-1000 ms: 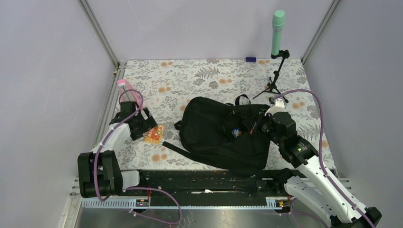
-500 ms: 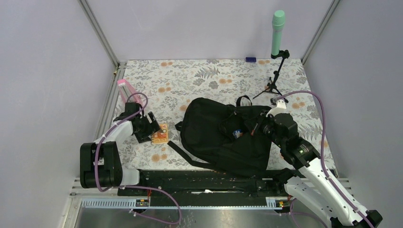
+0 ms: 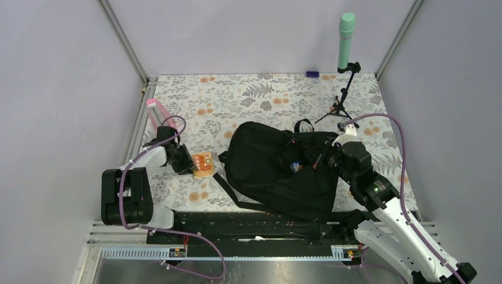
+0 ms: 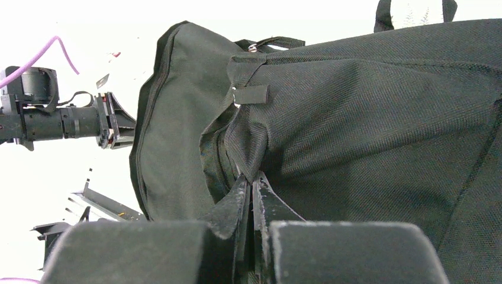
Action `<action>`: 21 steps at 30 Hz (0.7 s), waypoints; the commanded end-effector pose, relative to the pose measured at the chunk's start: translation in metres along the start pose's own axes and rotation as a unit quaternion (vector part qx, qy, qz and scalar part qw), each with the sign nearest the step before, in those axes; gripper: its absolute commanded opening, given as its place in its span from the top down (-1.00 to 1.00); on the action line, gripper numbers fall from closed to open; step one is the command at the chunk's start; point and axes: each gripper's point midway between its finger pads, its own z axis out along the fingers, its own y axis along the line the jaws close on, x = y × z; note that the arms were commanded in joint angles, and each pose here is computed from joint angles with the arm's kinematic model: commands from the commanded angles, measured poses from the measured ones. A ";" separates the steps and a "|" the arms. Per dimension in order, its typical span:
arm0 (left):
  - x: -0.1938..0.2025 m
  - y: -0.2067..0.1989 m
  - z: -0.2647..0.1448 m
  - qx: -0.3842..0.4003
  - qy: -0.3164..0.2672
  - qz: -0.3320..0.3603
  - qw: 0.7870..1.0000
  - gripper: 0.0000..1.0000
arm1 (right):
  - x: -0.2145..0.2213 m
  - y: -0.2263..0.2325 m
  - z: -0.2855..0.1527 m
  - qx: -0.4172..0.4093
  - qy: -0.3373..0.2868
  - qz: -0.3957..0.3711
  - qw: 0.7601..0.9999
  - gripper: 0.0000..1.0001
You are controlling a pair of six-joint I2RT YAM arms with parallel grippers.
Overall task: Pack the student bag
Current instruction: Pick up the stationery from the center of the board.
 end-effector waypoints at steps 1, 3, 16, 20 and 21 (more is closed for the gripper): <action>-0.006 -0.001 -0.008 0.000 -0.021 0.014 1.000 0.70 | -0.042 0.035 -0.015 -0.057 -0.069 0.003 0.996 0.96; -0.008 -0.003 -0.013 0.004 -0.033 0.015 0.999 0.77 | -0.042 0.035 -0.014 -0.057 -0.067 0.003 0.996 0.96; -0.017 -0.029 -0.072 0.073 -0.146 0.051 0.985 1.00 | -0.042 0.036 -0.012 -0.058 -0.062 0.004 0.996 0.97; -0.020 -0.033 -0.091 0.083 -0.179 0.058 0.979 1.00 | -0.041 0.037 -0.012 -0.059 -0.060 0.007 0.996 0.97; -0.021 -0.036 -0.098 0.088 -0.189 0.062 0.976 1.00 | -0.041 0.037 -0.012 -0.059 -0.060 0.007 0.996 0.97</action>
